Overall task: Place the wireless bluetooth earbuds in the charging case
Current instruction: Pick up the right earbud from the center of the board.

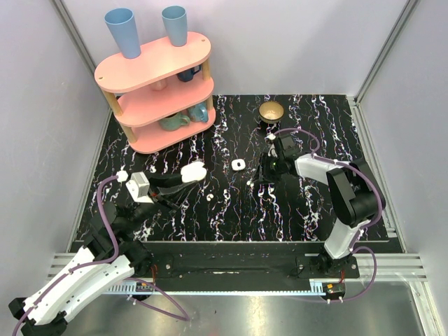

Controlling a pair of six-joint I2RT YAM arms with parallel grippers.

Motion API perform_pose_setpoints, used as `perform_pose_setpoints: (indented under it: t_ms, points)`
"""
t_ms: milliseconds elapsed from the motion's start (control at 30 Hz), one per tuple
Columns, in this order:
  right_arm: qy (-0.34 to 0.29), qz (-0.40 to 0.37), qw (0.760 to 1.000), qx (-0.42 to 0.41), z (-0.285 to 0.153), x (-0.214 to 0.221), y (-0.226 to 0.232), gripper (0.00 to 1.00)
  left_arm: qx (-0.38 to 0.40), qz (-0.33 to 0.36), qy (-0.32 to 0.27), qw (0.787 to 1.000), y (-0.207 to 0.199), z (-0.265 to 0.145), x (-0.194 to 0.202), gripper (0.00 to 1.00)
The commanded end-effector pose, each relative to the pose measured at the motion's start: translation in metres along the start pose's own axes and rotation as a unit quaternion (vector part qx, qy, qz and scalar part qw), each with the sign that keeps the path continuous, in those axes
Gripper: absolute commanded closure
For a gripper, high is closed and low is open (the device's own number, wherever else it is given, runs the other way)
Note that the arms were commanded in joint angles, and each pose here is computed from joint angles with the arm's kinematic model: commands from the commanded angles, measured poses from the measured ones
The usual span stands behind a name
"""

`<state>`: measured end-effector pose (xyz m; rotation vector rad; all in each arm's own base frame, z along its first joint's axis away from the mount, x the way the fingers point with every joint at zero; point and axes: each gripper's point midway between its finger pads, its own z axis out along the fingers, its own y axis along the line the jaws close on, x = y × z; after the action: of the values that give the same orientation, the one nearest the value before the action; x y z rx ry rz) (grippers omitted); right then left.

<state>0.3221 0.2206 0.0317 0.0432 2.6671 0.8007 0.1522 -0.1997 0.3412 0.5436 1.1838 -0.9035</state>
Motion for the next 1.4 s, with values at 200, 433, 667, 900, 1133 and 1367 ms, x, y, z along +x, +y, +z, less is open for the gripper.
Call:
perform_pose_setpoints:
  t_ms: [200,433,667,900,1133,1367]
  points:
    - [-0.012,-0.020,0.999,-0.022,0.012,-0.017,0.007,0.55,-0.011,-0.002,-0.024,1.000,0.003,0.001,-0.016,1.00]
    - [-0.001,-0.021,1.000,-0.015,0.019,-0.009,0.001,0.59,-0.015,-0.002,-0.021,1.000,0.004,0.002,-0.015,1.00]
    - [0.016,-0.036,0.999,0.021,0.030,0.008,-0.005,0.61,-0.015,-0.005,-0.018,1.000,0.004,0.002,-0.013,1.00]
    - [0.020,-0.047,0.997,0.050,0.034,0.021,-0.012,0.62,-0.018,-0.007,-0.018,1.000,0.005,0.000,-0.012,1.00]
    - [0.022,-0.052,0.997,0.052,0.031,0.030,-0.016,0.67,-0.020,-0.010,-0.016,1.000,0.005,0.000,-0.010,1.00]
    - [0.010,-0.066,0.997,0.028,0.026,0.022,-0.004,0.82,-0.022,-0.015,-0.013,1.000,0.006,-0.001,-0.008,1.00]
